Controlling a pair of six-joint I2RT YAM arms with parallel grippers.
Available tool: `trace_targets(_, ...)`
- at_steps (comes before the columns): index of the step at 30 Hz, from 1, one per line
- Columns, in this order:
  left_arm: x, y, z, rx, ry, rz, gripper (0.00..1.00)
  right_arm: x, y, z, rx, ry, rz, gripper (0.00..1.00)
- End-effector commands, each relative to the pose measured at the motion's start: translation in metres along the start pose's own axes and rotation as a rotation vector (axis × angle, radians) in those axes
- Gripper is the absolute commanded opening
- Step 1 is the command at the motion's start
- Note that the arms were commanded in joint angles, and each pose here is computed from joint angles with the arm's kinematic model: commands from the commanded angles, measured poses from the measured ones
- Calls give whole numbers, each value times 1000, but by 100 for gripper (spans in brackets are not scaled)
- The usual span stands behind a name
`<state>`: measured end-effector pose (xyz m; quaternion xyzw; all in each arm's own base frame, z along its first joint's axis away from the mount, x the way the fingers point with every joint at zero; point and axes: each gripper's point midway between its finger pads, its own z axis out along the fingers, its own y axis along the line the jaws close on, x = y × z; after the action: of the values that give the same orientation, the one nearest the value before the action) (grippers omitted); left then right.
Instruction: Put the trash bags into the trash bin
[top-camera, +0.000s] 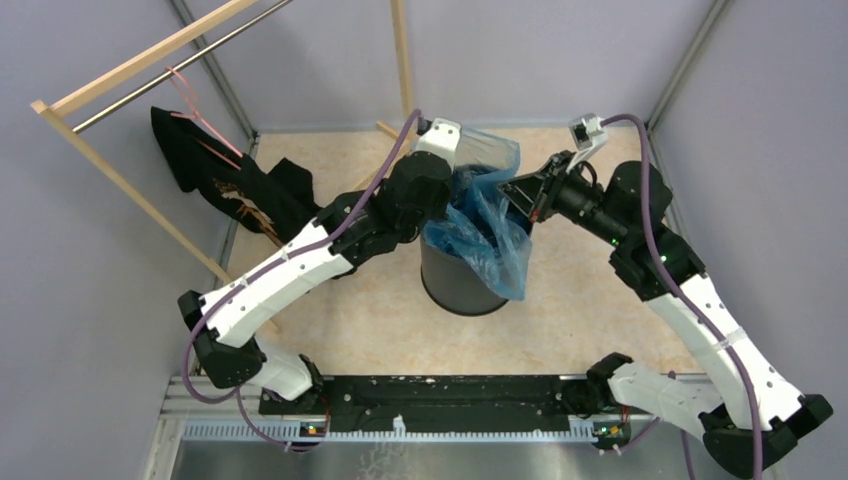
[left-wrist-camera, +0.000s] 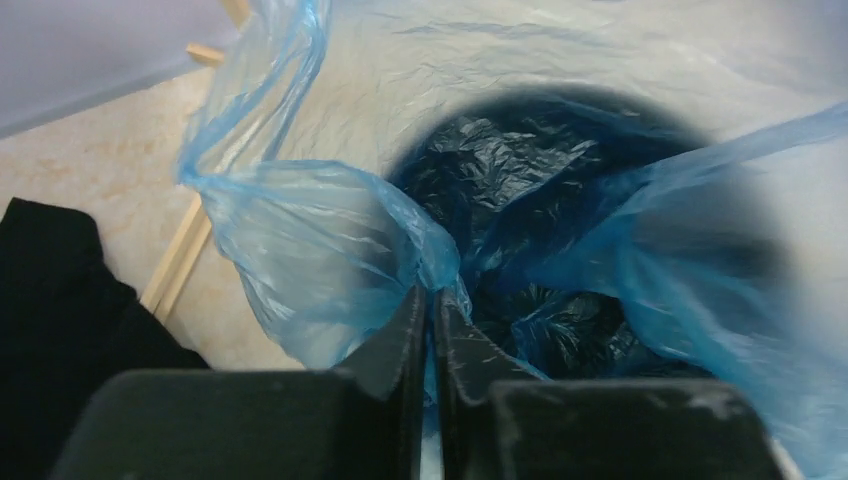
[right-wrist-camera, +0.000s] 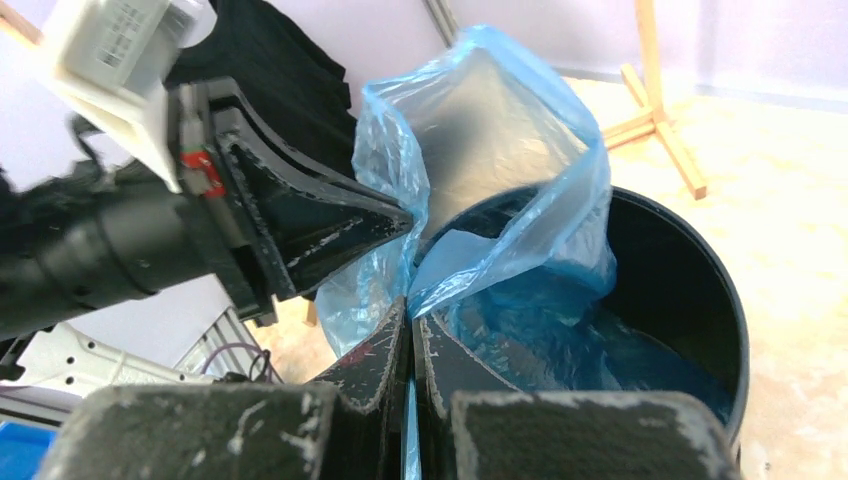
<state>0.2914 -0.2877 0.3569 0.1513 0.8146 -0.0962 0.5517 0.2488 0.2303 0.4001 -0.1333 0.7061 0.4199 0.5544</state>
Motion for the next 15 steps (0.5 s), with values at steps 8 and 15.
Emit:
trace_targets(8, 18, 12, -40, 168, -227, -186, 0, 43, -41, -27, 183, 72, -39, 0)
trace_targets(15, 21, -19, -28, 278, -217, -227, 0, 57, -56, 5, 209, 119, 38, 0)
